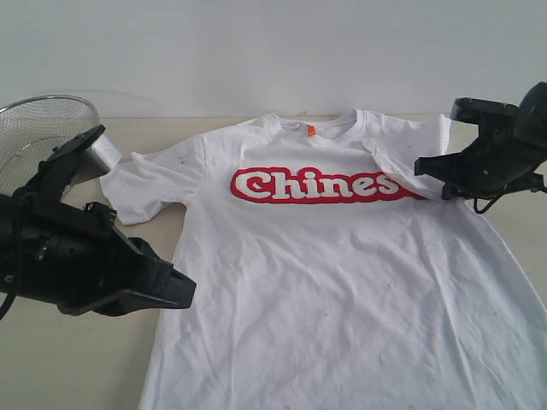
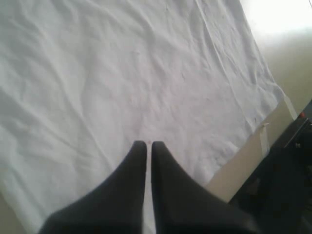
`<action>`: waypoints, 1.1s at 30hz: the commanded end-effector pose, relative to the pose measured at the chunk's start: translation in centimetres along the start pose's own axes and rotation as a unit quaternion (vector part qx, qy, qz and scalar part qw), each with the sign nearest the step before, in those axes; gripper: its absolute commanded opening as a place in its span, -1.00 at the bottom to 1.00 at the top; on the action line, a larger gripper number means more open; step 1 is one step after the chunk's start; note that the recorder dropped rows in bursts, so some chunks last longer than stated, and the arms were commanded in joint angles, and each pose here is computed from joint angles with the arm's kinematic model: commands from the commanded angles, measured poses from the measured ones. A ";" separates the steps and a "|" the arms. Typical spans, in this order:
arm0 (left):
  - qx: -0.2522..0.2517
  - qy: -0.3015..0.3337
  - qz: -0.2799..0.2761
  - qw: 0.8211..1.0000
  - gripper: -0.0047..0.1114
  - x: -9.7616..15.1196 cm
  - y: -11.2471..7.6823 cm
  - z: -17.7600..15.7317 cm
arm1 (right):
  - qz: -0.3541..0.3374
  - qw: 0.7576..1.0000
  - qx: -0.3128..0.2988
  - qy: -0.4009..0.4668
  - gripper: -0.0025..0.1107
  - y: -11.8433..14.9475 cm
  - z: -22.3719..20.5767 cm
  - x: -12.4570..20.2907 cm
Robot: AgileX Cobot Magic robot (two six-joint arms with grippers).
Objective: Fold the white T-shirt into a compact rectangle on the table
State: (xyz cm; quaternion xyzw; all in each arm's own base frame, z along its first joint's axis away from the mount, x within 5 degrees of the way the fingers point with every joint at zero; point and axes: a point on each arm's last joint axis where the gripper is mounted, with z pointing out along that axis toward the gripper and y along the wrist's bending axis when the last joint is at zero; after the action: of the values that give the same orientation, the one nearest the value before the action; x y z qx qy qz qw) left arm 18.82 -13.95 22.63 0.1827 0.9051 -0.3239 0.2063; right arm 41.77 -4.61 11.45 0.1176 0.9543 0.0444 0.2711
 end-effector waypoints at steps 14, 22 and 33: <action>0.004 0.002 0.003 1.000 -0.84 0.2 -0.1 0.0 | 0.036 0.999 0.035 0.003 -0.11 -5.0 -0.7 -0.4; 0.003 0.001 0.003 1.000 -0.84 0.2 -0.1 0.0 | 0.047 0.998 0.044 -0.008 -0.06 -5.9 -0.9 -0.7; 0.003 0.001 0.003 1.000 -0.84 0.2 -0.1 0.0 | 0.059 0.997 0.045 -0.037 -0.50 -5.8 -2.0 -1.6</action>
State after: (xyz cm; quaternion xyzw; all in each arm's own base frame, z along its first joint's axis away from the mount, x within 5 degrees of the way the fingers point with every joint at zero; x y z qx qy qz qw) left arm 18.79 -13.96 22.63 0.1834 0.9050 -0.3247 0.2048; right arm 40.68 -10.13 11.54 0.1878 0.9446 0.0217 0.2684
